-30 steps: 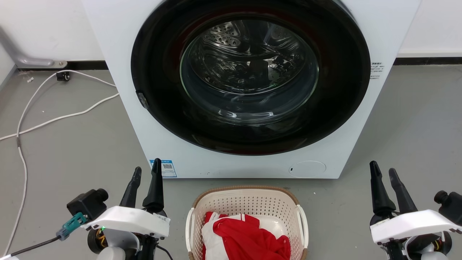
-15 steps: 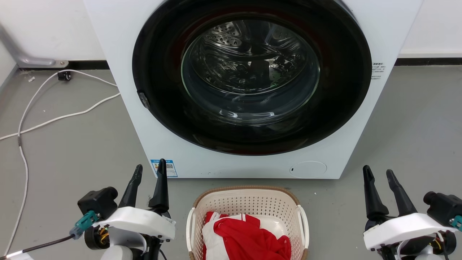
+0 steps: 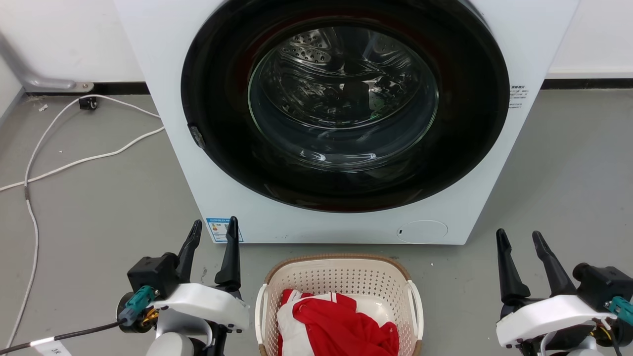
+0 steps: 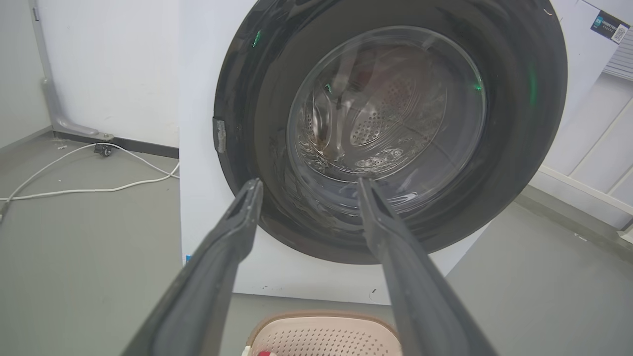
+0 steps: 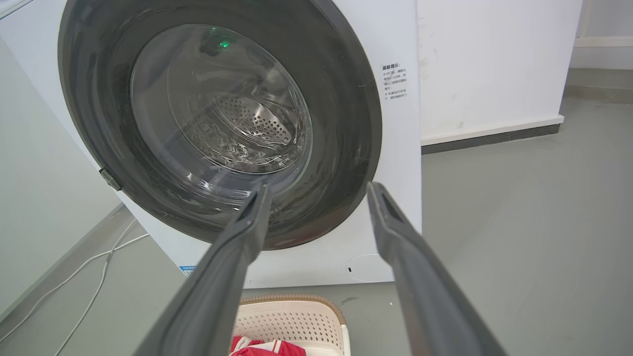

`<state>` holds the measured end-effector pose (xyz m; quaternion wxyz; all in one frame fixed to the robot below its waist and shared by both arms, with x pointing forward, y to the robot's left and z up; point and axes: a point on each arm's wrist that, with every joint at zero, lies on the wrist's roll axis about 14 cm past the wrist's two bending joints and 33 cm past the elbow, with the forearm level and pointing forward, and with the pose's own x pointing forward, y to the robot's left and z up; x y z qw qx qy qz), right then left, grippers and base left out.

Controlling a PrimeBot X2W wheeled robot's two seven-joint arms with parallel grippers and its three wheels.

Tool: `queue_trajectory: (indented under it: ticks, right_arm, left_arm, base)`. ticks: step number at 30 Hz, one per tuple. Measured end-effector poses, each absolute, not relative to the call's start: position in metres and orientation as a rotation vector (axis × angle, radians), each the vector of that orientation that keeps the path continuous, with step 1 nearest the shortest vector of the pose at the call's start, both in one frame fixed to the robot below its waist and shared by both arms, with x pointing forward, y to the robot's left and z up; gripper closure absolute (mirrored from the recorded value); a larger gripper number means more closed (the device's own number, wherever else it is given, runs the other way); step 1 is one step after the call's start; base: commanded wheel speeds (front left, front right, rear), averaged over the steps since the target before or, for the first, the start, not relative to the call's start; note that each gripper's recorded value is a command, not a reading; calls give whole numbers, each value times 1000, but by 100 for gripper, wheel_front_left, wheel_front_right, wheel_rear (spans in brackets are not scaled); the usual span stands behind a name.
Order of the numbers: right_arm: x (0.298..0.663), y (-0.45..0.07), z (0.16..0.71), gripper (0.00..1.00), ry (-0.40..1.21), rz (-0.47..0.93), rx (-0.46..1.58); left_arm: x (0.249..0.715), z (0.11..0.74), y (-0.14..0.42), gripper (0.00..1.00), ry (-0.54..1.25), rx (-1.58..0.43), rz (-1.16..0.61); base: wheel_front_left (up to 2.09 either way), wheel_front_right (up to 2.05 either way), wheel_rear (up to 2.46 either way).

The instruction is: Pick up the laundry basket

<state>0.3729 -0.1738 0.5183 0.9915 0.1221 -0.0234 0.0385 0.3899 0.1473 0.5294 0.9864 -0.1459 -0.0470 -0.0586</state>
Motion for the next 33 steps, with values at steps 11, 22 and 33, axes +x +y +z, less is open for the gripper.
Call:
queue_trajectory:
  ticks: [11,22,33]
  right_arm:
    - [372,-172,520,0,-58,89,153]
    - [372,-170,521,0,-66,98,71]
    - [371,-168,522,0,-74,107,-1]
  left_arm:
    - [389,529,143,0,-104,-200,-131]
    - [390,529,138,0,-118,-119,-148]
    - [390,529,135,0,-132,-52,-157]
  base:
    - [0,0,0]
    - [0,0,0]
    - [0,0,0]
